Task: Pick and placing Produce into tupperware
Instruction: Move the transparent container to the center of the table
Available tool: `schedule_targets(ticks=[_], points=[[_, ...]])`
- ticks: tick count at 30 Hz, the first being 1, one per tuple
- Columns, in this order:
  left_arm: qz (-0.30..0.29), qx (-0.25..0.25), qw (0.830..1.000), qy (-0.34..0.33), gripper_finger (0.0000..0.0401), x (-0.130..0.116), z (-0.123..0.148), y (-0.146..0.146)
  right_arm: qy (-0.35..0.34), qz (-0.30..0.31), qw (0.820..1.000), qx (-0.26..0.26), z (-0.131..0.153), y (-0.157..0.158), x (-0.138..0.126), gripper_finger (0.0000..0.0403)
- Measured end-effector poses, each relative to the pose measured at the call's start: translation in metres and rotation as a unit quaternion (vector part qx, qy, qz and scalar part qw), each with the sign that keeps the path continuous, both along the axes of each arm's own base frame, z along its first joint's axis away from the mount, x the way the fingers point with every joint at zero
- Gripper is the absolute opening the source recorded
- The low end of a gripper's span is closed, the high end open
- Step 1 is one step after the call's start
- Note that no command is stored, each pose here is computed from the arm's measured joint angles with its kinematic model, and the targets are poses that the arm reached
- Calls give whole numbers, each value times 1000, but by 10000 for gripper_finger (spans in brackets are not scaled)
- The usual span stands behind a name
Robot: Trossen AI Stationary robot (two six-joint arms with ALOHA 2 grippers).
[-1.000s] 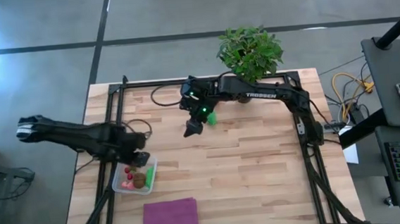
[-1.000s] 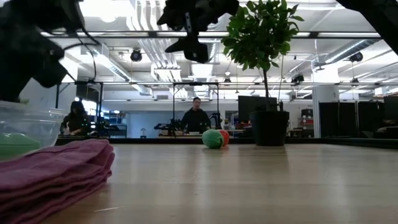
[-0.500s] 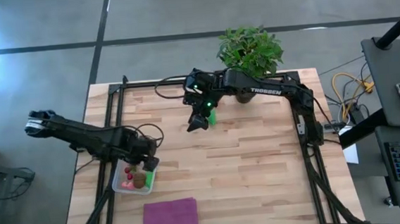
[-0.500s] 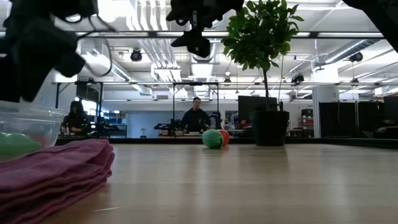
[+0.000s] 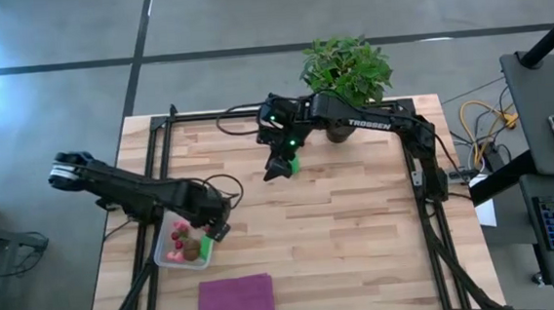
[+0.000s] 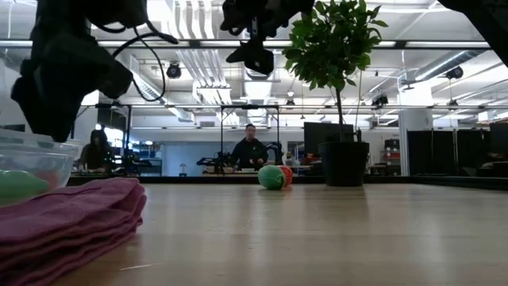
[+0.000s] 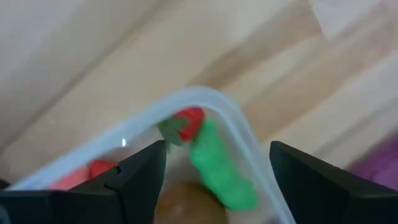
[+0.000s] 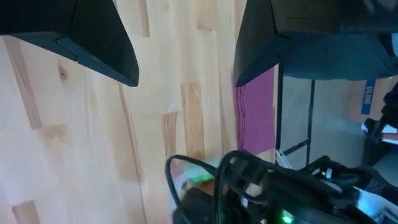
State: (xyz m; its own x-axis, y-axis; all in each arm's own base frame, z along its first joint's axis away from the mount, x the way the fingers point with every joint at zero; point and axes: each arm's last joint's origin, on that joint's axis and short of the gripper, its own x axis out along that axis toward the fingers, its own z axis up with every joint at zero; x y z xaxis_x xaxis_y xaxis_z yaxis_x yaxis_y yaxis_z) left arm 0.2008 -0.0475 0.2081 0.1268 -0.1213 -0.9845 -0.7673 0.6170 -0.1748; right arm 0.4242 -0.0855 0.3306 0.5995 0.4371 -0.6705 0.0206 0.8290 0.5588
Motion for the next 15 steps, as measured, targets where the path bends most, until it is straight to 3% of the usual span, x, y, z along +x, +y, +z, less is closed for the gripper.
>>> schedule_targets(ticks=[7, 10, 12, 15], points=[[-100, -10, 992, -80, 224, 15, 43, -8, 15, 1, 1000, 3, -2, 1, -2, 254], [-204, 36, 972, -109, 208, 12, 60, -7, 14, 2, 1000, 2, -2, 1, -2, 254], [-276, 81, 953, -92, 200, 5, 63, -4, 11, 2, 1000, 1, -1, 1, -2, 254], [-325, 128, 936, -45, 193, -4, 58, 1, 11, 2, 1000, 1, -1, 1, -2, 254]])
